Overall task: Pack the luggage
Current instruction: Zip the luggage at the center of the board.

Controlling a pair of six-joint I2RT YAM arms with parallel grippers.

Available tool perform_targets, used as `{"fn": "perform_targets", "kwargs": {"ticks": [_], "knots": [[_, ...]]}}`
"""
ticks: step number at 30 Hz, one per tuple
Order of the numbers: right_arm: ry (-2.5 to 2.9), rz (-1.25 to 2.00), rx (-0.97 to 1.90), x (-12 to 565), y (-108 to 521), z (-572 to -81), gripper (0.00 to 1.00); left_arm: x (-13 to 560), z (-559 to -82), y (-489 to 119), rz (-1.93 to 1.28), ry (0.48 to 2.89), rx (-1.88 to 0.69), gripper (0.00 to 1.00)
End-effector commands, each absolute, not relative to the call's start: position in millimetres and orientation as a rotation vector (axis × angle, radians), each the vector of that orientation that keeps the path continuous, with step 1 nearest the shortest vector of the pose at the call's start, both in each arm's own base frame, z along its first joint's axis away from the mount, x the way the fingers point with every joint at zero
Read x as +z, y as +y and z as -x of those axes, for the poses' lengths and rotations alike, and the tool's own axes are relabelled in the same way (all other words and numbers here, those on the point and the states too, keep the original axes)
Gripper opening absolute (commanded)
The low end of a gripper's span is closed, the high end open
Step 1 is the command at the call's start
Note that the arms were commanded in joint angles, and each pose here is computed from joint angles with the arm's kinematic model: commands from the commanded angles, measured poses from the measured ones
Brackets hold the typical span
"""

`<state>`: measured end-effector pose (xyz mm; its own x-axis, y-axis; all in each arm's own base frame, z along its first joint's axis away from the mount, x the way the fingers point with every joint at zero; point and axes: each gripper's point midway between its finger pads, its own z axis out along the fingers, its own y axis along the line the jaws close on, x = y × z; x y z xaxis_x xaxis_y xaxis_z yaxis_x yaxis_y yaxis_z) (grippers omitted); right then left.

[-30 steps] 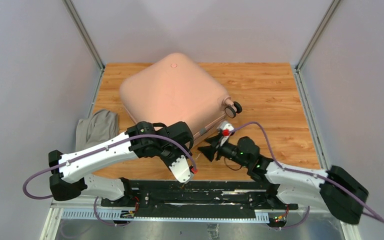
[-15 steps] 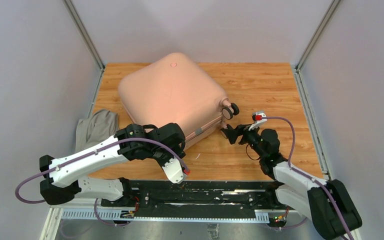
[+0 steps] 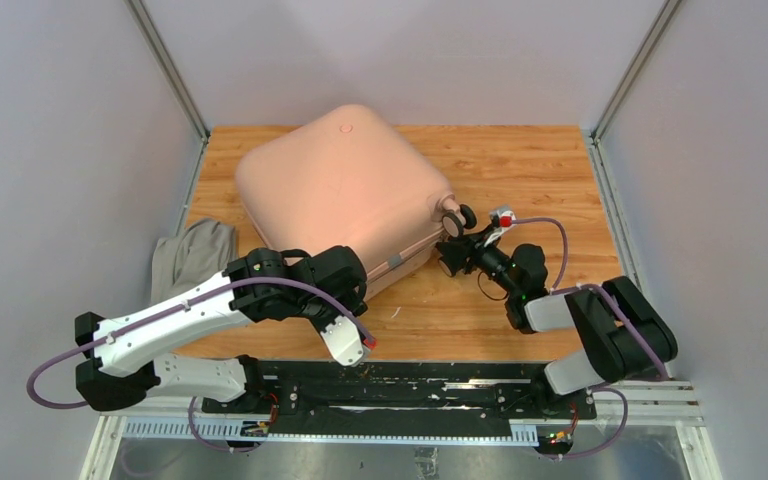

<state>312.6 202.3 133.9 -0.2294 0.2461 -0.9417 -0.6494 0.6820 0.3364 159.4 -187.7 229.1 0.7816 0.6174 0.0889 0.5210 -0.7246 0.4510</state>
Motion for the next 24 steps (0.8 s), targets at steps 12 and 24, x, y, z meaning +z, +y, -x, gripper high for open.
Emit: {"fn": "perform_targets", "kwargs": {"ticks": [12,24], "knots": [[1.411,0.381,1.031,179,227,-311,0.1,301,-188,-204,-2.29,0.749,0.532,0.0],[1.419,0.415,0.972,183,236,-305,0.13,303,-188,-205,-2.284,0.745,0.527,0.0]]}}
